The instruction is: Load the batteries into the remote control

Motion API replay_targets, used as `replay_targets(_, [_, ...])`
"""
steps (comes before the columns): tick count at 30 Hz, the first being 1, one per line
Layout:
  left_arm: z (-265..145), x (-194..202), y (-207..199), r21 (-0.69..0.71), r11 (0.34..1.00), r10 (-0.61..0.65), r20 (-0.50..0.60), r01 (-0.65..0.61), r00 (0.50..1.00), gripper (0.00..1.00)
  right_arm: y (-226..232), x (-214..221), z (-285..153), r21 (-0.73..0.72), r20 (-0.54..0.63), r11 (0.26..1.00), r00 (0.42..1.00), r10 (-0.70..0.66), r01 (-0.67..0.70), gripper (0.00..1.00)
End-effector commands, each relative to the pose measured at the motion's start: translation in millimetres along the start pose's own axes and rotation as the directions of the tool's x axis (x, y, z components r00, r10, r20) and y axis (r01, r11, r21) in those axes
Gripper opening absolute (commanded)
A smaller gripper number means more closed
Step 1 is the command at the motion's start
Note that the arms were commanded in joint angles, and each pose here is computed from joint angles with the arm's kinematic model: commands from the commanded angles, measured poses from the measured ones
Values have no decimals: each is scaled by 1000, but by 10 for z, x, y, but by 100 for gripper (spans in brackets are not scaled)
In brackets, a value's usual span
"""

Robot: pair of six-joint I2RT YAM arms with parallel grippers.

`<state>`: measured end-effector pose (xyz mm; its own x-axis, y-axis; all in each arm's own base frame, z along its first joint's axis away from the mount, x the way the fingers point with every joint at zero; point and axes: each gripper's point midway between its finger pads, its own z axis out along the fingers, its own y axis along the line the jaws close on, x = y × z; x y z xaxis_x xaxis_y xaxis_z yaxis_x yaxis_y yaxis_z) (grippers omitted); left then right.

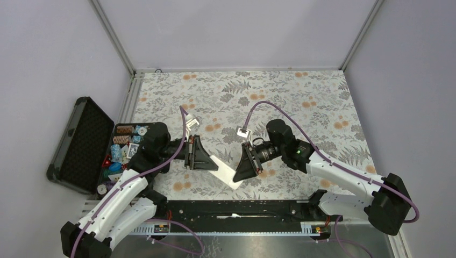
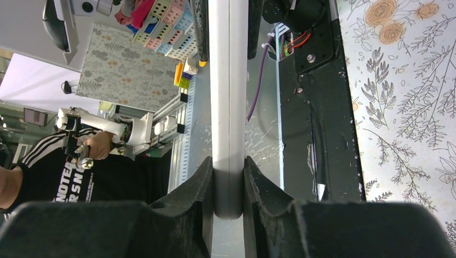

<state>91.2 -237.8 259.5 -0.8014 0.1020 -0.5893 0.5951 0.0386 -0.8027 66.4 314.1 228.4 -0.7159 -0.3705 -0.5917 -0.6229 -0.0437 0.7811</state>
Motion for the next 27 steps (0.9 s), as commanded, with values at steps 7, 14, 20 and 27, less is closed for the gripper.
replay_targets(7, [1,-196,41,-67,996,58,95,-51,994,0,-121,-90,-36,98,59,995,998,-4,-2,48])
replay_targets(14, [-36,-298,205,-150,988,51,158,-27,986,0,-259,-176,-147,220,146,975,989,-23,-10,70])
replay_targets(20, [-127,-440,279,-174,985,24,244,19,970,0,-445,-235,-301,346,257,933,966,10,-101,74])
replay_targets(27, [-178,-604,274,-142,988,-4,346,57,938,0,-549,-384,-459,423,400,886,916,6,-191,72])
